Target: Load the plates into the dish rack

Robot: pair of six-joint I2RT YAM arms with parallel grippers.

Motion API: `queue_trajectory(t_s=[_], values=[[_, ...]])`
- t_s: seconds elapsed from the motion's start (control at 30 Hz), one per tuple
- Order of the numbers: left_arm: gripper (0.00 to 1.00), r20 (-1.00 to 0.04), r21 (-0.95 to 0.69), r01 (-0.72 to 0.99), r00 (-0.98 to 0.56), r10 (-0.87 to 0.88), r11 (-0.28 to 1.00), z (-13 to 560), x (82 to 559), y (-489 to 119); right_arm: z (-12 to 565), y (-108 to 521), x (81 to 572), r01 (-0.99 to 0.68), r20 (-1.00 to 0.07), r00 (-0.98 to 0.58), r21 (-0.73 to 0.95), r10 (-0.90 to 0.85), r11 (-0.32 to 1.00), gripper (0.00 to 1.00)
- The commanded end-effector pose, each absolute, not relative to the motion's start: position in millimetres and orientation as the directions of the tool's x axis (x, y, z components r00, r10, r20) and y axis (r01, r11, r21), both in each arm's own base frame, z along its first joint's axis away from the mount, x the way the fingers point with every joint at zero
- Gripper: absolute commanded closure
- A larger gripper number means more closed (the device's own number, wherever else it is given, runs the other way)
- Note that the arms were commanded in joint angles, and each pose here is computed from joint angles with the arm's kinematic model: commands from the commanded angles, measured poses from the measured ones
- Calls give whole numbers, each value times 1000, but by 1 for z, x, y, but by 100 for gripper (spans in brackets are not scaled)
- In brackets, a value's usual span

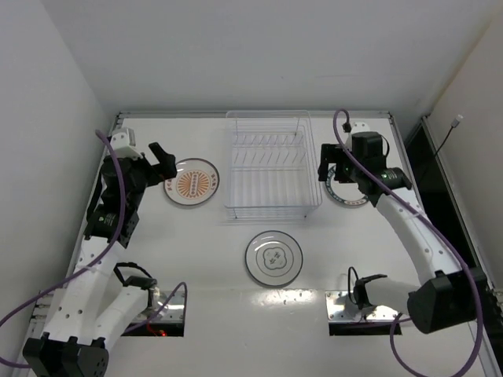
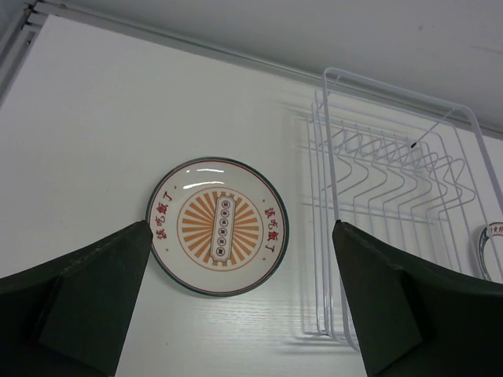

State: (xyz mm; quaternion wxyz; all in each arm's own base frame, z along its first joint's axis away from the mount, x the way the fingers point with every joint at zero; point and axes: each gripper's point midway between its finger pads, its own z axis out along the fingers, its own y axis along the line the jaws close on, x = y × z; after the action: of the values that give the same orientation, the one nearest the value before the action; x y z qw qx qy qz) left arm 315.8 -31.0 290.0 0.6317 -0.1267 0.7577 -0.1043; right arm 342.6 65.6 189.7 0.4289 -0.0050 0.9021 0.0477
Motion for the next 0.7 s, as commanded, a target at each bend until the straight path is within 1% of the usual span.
queue_trajectory(t_s=[0.0,0.03,0.07,0.1,0.17,0.23,0.3,0.37,0.43,0.5,0.53,0.57,0.6,0.67], values=[[1,-920,-336,-36,-202,-336,941,289,311,-38,228,64,340,-30,-829,-552,123,86,992,0],[1,-920,-346,-32,-186,-346,938,292,310,-38,240,62,338,-25,-847,-524,123,92,992,0],[1,-915,-359,-35,-185,-359,933,292,310,-39,247,67,338,-60,-859,-505,136,87,989,0],[1,-884,-416,-73,-203,-422,907,286,311,-39,255,72,338,-89,-871,-482,153,92,984,0],[1,-885,-400,16,-265,-382,916,277,318,-57,260,62,339,-38,-875,-472,145,110,989,0],[1,-888,-381,59,-300,-348,923,274,323,-65,270,64,339,-55,-881,-463,139,98,989,0],[1,-882,-386,75,-322,-344,919,271,327,-69,264,56,341,-30,-856,-510,117,86,993,0],[1,-874,-397,76,-334,-352,914,267,330,-72,266,60,346,-85,-854,-519,98,40,991,0],[1,-851,-409,40,-378,-365,912,253,331,-71,245,58,351,-67,-799,-601,90,32,994,0],[1,-830,-408,17,-423,-363,913,242,335,-70,234,53,355,-59,-764,-645,74,19,996,0],[1,-821,-406,8,-442,-361,914,236,335,-70,233,45,360,-35,-760,-649,73,33,997,0],[1,-817,-405,3,-450,-360,914,232,336,-70,222,43,363,-16,-731,-680,86,52,996,0],[1,-817,-405,3,-451,-360,914,232,336,-70,219,38,364,-12,-719,-690,118,77,993,0],[1,-818,-401,-4,-447,-361,916,232,337,-69,210,24,365,63,-697,-702,147,149,987,0]])
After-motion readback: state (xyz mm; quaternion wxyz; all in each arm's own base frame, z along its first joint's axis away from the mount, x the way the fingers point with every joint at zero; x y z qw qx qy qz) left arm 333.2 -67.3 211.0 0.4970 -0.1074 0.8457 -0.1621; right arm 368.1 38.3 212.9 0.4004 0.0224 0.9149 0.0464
